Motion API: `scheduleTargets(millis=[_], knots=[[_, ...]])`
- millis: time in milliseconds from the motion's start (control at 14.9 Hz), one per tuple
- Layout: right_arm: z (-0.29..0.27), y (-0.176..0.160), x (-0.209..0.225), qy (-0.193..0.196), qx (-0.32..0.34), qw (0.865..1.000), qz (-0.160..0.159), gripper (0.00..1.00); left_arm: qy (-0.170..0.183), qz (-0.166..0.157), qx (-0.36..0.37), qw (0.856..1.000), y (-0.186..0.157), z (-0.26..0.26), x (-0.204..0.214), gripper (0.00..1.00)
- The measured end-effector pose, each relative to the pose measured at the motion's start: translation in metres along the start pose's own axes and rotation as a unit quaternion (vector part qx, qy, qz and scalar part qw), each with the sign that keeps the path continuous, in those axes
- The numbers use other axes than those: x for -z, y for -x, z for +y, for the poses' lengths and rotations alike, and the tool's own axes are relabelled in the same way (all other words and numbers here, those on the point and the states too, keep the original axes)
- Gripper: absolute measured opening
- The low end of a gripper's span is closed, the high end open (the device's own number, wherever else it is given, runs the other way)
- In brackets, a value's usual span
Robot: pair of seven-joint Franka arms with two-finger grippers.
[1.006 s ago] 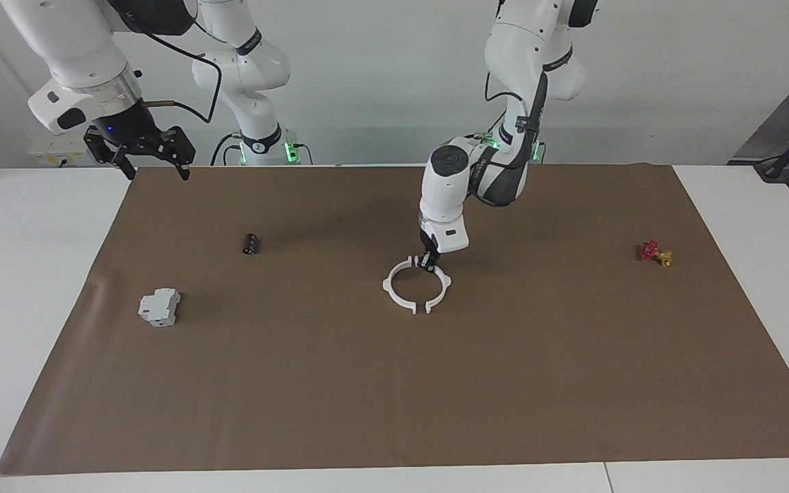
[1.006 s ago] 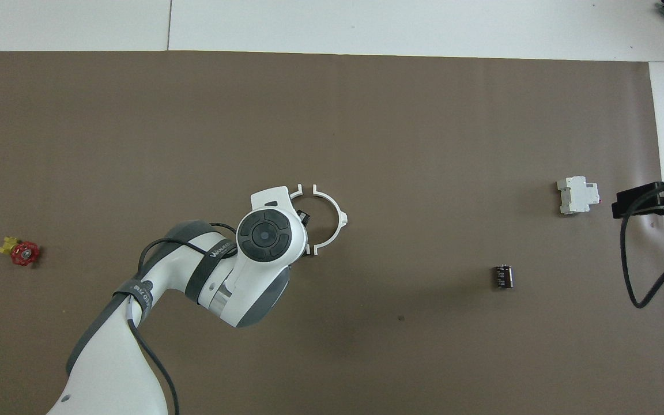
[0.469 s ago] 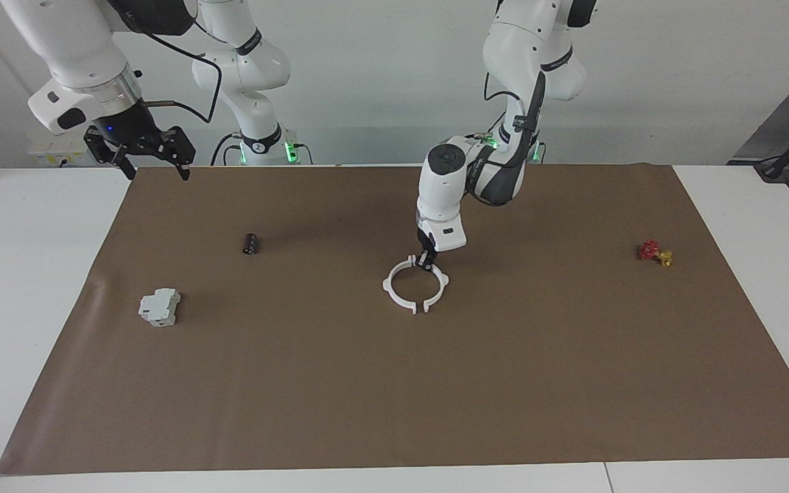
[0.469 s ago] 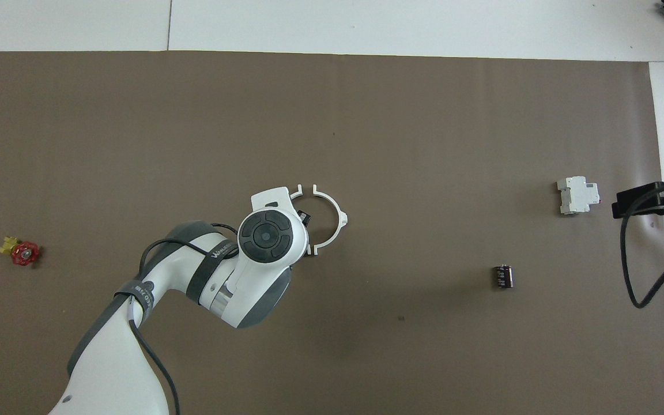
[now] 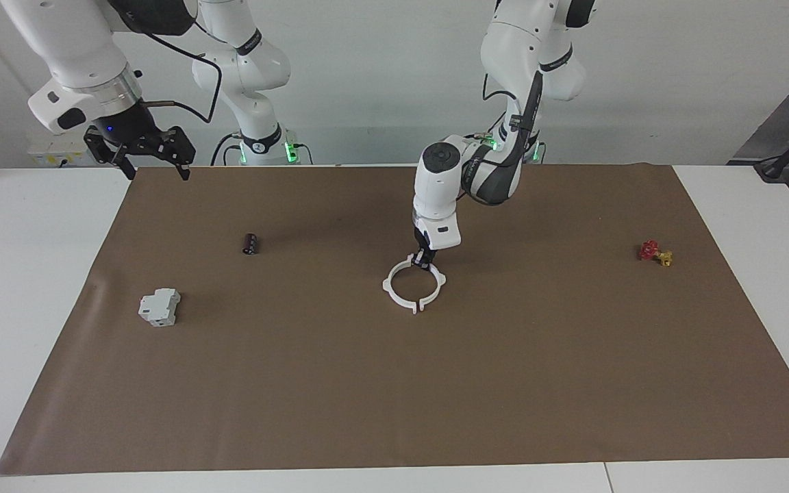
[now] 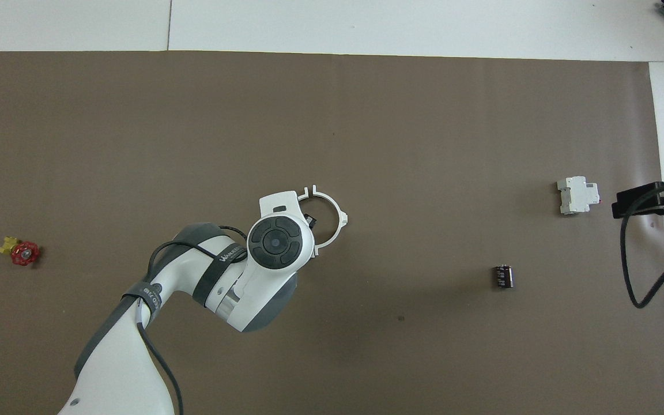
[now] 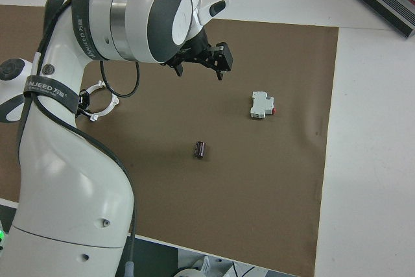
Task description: Assemble drain pipe with both arms
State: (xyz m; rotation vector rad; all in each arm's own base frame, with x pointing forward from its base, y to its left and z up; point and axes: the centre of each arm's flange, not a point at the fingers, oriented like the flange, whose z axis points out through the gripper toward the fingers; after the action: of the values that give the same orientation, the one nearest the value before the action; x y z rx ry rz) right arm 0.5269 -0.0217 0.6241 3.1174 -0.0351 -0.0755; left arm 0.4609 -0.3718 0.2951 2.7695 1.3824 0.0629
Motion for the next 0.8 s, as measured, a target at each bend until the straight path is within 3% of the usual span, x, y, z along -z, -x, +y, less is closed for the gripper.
scheduleTargets(millis=[805], knots=[[0.0000,0.0000,0.0000,0.000,0.000,1.000,0.000,1.00,0.000,0.000,-0.010,1.000,-0.0001,0.0000,0.0000,0.07]])
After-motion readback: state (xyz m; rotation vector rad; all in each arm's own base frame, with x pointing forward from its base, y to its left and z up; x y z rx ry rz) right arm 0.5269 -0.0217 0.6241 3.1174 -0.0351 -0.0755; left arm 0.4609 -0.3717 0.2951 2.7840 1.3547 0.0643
